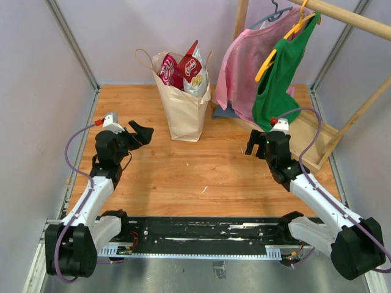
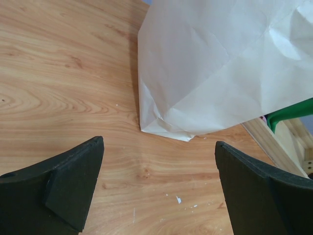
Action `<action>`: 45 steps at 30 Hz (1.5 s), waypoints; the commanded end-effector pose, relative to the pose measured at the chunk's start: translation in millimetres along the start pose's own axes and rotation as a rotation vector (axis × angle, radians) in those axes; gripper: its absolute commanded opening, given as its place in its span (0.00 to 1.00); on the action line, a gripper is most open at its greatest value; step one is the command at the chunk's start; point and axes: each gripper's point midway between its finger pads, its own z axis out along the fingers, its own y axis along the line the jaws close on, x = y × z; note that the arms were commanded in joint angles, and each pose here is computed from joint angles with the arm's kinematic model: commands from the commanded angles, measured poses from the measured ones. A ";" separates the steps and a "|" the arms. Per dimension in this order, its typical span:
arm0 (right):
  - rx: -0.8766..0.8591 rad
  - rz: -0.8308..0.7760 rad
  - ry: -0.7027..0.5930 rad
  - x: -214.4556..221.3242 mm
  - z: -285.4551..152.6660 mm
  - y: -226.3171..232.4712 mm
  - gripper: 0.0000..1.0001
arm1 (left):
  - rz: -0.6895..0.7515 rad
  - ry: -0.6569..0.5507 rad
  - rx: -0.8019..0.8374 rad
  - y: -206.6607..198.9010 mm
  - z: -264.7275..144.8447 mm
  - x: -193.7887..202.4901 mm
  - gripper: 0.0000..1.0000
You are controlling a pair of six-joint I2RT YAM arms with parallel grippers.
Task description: Take the snacks out of the paper bag
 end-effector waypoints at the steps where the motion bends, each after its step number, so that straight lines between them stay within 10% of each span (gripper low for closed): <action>1: 0.079 0.018 -0.027 -11.6 -1.0 -14.3 0.98 | -0.006 -0.041 0.027 -7.9 -3.8 -10.6 1.00; 18: -0.090 0.018 -0.024 -7.4 -12.6 10.8 0.98 | 0.020 -0.070 0.226 -60.8 -22.1 -27.6 1.00; 31: -0.158 -0.005 -0.016 -9.3 -24.4 28.0 0.98 | 0.229 -0.260 -0.013 -123.2 37.1 -125.8 1.00; 45: -0.141 -0.015 -0.018 -0.8 -30.9 18.6 0.98 | 0.348 -0.176 0.356 -251.8 80.8 -140.2 1.00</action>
